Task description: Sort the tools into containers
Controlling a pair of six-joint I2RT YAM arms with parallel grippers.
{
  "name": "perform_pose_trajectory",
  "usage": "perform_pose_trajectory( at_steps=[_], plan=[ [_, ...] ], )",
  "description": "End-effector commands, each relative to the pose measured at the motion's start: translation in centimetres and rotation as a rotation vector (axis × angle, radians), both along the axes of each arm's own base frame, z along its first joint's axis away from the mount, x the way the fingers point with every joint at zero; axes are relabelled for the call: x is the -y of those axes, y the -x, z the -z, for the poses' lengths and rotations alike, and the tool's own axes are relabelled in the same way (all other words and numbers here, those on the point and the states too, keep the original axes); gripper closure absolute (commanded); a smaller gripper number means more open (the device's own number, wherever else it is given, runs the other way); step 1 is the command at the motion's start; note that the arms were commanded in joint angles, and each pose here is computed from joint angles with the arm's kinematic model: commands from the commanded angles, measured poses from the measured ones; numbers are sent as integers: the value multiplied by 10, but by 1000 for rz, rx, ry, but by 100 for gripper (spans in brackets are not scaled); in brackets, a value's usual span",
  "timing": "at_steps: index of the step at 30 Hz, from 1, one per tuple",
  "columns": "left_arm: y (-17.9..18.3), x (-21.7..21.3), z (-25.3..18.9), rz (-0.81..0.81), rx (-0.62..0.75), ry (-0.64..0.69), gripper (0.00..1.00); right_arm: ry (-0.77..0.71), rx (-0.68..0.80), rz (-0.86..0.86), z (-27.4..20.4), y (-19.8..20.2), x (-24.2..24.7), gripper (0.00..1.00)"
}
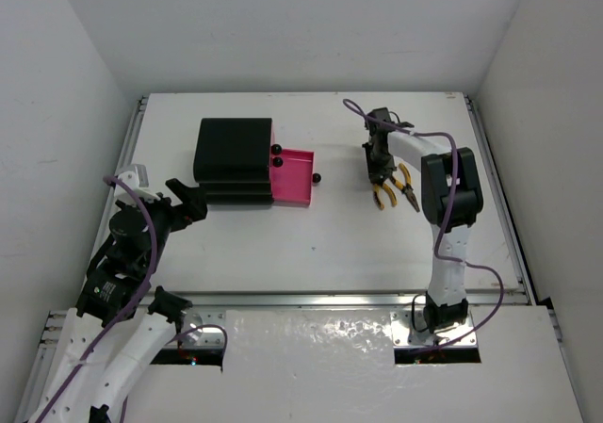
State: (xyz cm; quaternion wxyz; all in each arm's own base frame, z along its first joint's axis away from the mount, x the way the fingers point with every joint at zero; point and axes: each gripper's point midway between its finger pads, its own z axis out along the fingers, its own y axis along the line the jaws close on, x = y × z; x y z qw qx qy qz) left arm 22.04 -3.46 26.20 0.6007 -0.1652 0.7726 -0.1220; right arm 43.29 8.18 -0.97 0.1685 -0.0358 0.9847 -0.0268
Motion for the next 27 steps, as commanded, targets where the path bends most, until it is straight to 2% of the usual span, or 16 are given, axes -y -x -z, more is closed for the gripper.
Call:
perform_pose_trajectory(
  at_steps=[1,2,5,10,18,27],
  plan=[
    [-3,4,-11,18,44,8,11,-74,-73,12,26,17,-10,84],
    [-3,4,-11,18,44,8,11,-80,-77,18,28,21,-11,91],
    [-3,4,-10,18,41,7,11,-97,-49,-9,22,27,-19,100],
    [-3,4,-10,17,41,6,11,-179,89,-116,-13,24,-52,100],
    [-3,4,-10,16,43,8,11,-192,217,-167,-46,32,-73,100],
    [-3,3,-11,13,44,8,11,-354,411,-236,-93,35,-129,100]
  ],
)
